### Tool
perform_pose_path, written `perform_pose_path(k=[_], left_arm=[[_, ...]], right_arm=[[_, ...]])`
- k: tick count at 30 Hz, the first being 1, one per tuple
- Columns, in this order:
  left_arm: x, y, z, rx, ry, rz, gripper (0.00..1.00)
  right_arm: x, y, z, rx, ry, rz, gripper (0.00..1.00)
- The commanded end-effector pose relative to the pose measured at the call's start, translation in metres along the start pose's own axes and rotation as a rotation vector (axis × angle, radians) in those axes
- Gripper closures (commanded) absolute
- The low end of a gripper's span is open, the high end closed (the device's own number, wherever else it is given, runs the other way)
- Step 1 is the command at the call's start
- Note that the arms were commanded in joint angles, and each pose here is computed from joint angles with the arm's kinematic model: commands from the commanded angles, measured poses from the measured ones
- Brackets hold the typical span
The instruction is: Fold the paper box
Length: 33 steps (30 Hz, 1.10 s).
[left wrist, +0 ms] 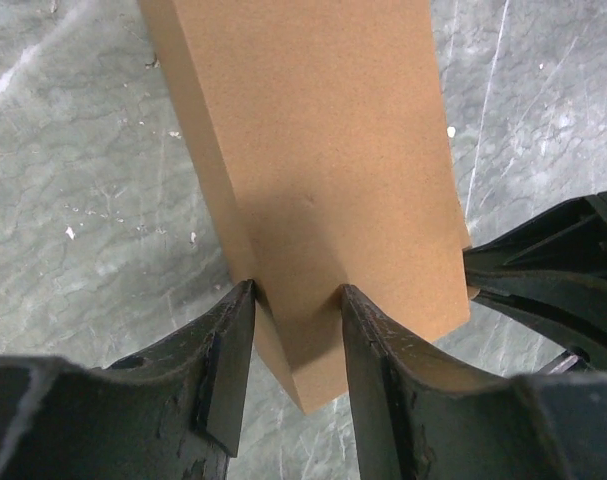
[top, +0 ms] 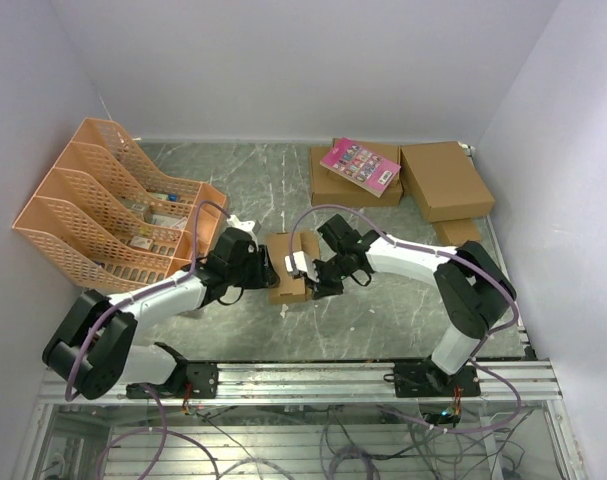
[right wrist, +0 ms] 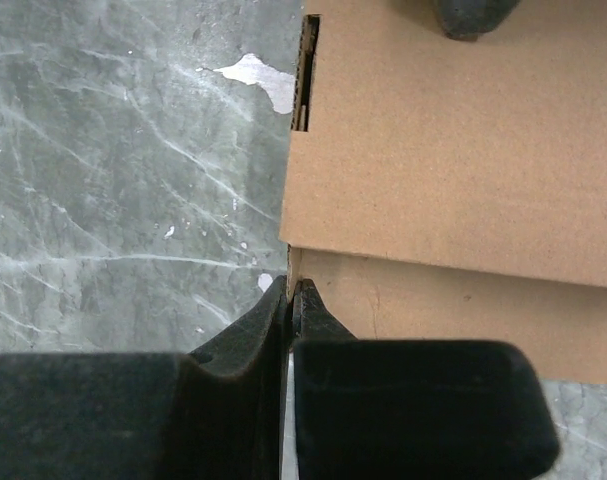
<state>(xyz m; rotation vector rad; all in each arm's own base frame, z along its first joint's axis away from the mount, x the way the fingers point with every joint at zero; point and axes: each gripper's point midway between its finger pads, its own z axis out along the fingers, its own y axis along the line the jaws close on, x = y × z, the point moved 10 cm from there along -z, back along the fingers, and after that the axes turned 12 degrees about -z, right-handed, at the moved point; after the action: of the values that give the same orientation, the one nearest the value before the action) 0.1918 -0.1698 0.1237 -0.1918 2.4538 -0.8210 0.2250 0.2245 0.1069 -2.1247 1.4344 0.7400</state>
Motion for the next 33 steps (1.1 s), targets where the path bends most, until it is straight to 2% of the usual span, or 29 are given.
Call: perform_pose_path(k=[1, 6, 18, 25, 27, 30, 33], left_arm=[[0.003, 0.009, 0.006, -0.026, 0.009, -0.014, 0.52], [0.005, 0.01, 0.009, -0.011, 0.024, -0.019, 0.53], [0.006, 0.005, 0.012, 0.054, 0.065, 0.0, 0.55], [0.004, 0.005, 0.012, 0.041, 0.062, 0.011, 0.54], [0.002, 0.004, 0.011, 0.034, 0.055, 0.025, 0.53], [-0.002, 0.002, 0.01, 0.023, 0.045, 0.043, 0.5], [-0.006, 0.0, 0.008, 0.025, 0.037, 0.054, 0.48]], right_arm=[[-0.011, 0.006, -0.001, 0.037, -0.016, -0.067, 1.0], [-0.014, 0.005, 0.002, 0.054, -0.001, -0.055, 1.0], [-0.042, -0.013, -0.008, 0.094, -0.05, 0.124, 1.0], [-0.035, -0.005, -0.002, 0.03, -0.041, 0.145, 0.95], [-0.033, -0.001, -0.004, 0.022, -0.035, 0.138, 0.91], [-0.032, 0.005, -0.013, 0.057, -0.023, 0.119, 0.75], [-0.031, 0.006, -0.027, 0.08, -0.029, 0.11, 0.66]])
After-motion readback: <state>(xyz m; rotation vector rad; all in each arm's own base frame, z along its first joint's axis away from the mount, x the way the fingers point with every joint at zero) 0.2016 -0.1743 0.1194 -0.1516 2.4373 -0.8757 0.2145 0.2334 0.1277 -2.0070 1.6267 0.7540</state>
